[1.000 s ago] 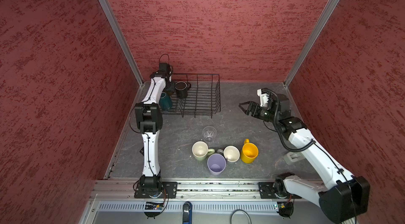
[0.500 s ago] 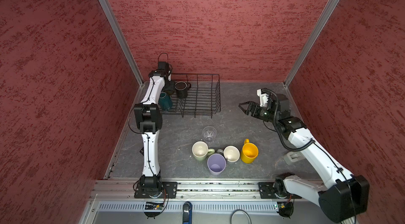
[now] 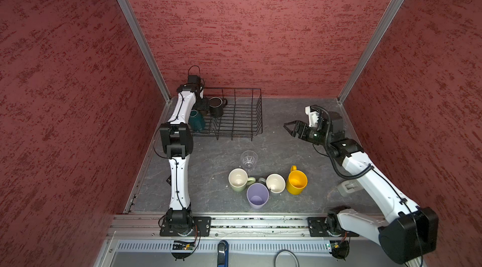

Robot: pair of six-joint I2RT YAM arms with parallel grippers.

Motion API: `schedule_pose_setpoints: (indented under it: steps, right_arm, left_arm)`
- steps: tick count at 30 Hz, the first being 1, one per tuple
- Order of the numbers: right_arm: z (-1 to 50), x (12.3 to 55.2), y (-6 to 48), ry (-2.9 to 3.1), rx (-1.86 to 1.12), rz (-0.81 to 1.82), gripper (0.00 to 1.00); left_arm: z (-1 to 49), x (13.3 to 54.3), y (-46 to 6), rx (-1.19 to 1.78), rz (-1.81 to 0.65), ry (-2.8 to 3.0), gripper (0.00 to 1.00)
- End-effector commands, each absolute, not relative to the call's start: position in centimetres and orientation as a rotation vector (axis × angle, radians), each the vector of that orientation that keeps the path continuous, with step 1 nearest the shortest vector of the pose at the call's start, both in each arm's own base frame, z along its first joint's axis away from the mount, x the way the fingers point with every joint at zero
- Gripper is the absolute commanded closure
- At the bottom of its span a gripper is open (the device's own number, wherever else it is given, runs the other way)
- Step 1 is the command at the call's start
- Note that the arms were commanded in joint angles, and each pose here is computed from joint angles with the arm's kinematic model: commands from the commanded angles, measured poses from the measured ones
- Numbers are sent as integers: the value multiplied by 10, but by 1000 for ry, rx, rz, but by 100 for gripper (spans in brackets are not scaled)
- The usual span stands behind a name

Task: Load cups into a dish rack
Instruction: Place the cup upside down at the dish rack.

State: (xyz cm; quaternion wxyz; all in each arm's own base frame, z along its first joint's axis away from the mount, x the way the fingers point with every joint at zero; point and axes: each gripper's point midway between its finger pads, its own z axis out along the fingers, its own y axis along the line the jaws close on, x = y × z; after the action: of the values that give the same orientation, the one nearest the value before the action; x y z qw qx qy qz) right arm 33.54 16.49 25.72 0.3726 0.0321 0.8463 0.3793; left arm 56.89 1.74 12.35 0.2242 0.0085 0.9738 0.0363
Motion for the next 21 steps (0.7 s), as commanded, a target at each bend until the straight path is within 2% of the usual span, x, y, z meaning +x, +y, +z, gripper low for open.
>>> schedule_pose_setpoints:
  steps: [1, 11, 16, 21]
  right_arm:
    - [261, 339, 163, 2164, 68, 948, 10]
    - [245, 337, 160, 2288, 22, 794, 23]
    - [240, 328, 179, 2319, -42, 763, 26]
    - [234, 315, 206, 2351, -126, 764, 27]
  left_arm:
    - [151, 569, 20, -11, 85, 2637, 18]
    - [297, 542, 16, -38, 68, 2311, 11]
    - [378, 502, 4, 15, 102, 2114, 0]
    - [426, 461, -13, 47, -45, 1925, 0]
